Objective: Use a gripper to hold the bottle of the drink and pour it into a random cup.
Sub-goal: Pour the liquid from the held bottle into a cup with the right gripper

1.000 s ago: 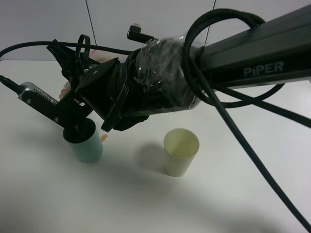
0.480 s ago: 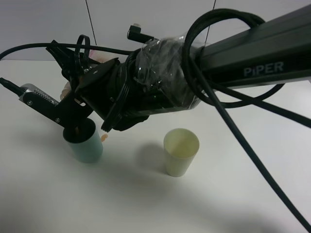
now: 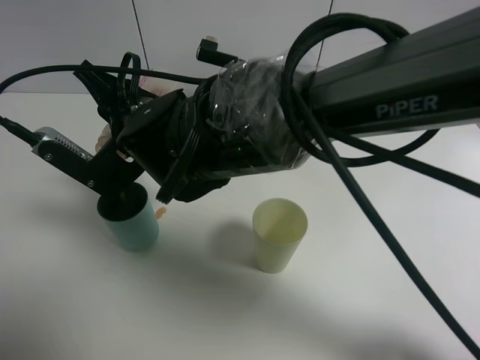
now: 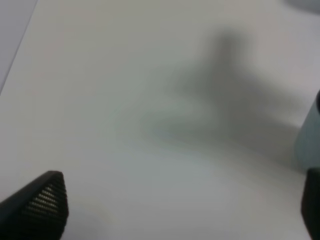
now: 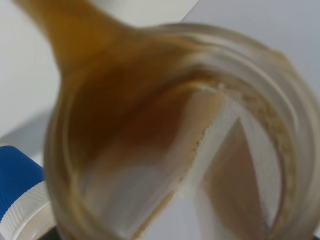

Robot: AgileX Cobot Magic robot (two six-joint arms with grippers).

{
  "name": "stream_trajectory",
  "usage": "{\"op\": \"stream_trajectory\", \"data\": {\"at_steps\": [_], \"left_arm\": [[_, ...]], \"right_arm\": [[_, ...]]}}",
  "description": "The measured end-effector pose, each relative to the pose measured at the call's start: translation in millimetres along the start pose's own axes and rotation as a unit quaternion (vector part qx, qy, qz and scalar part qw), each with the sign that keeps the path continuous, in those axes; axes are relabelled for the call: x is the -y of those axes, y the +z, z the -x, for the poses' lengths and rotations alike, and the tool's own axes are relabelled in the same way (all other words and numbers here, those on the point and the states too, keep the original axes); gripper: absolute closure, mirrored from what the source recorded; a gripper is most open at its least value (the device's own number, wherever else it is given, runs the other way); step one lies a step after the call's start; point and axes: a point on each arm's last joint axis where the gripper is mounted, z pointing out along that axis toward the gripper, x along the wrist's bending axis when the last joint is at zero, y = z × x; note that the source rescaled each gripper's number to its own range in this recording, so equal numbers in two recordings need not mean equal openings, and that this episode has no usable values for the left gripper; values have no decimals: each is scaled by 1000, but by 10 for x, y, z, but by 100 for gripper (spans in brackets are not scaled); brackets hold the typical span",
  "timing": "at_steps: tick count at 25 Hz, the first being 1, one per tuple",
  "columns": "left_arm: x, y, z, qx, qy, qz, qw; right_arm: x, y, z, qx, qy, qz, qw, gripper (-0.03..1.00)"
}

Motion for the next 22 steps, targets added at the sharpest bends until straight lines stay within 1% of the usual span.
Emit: {"op": "stream_trajectory", "data": {"at_steps": [5, 16, 22], "left_arm": [[0, 0, 0, 0, 0, 0, 1000], [0, 0, 0, 0, 0, 0, 1000], [0, 0, 0, 0, 0, 0, 1000]], "right_arm": [[0, 0, 0, 0, -5, 0, 1000, 97], [-22, -12, 10, 2, -49, 1, 999, 97], [-21, -12, 14, 5, -58, 0, 998, 97]]}}
